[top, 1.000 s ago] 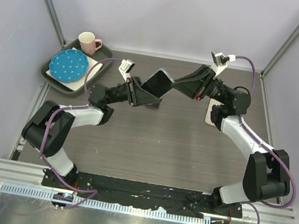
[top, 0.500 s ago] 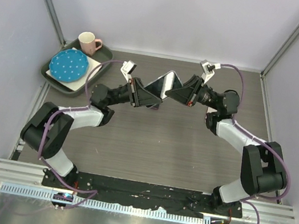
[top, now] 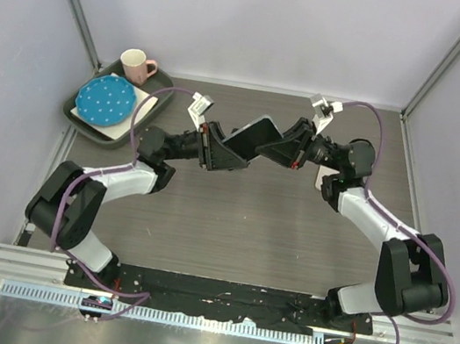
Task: Take the phone out of the phone case
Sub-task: Remove the phone case from the phone.
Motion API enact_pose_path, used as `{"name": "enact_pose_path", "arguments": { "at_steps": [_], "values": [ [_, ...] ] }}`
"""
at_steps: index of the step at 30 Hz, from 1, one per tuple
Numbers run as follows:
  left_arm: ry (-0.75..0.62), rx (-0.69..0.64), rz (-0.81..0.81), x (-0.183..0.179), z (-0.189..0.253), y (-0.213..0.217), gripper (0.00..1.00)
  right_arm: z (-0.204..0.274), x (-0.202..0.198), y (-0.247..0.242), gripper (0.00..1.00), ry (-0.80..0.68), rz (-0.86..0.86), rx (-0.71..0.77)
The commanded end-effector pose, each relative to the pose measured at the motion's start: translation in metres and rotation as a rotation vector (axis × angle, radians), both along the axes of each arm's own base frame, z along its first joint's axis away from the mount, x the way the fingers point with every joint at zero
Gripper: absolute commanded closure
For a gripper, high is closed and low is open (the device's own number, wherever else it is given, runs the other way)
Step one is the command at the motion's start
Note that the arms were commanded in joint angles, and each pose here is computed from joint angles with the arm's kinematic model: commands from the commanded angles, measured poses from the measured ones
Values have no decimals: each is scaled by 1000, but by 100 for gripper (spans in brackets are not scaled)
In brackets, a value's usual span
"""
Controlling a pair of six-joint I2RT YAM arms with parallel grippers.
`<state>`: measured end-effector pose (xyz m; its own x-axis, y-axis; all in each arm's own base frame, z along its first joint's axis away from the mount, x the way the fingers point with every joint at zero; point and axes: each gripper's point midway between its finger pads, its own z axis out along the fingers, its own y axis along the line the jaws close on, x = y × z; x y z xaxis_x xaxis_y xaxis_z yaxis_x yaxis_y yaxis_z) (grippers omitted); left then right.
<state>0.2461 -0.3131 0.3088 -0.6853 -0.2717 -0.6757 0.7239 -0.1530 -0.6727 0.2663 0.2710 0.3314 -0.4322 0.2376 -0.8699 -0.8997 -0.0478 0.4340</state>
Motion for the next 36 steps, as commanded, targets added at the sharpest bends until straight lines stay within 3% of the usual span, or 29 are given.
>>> {"name": "enact_pose_path", "arguments": {
  "at_steps": [1,10,11,14,28,34,36],
  "values": [
    [-163,57,-57,-18,2,1,57,31,-21,-8,99,-211,6,-25],
    [-267,136,-114,-30,-12,4,48,20,-32,-12,99,-217,35,-139],
    [-287,145,-110,-29,-15,5,48,6,-31,-13,99,-148,39,-183],
    [-317,170,-114,-29,-22,6,48,-14,-27,-17,99,-147,16,-283],
    [-283,242,-175,-36,-43,-6,56,-9,-11,-8,99,-167,-55,-312],
    [-286,243,-197,-40,-44,-7,79,-13,-9,-5,99,-150,-46,-336],
    [-283,243,-204,-40,-45,-9,80,-14,-7,-4,99,-153,-55,-340]
  ]
}}
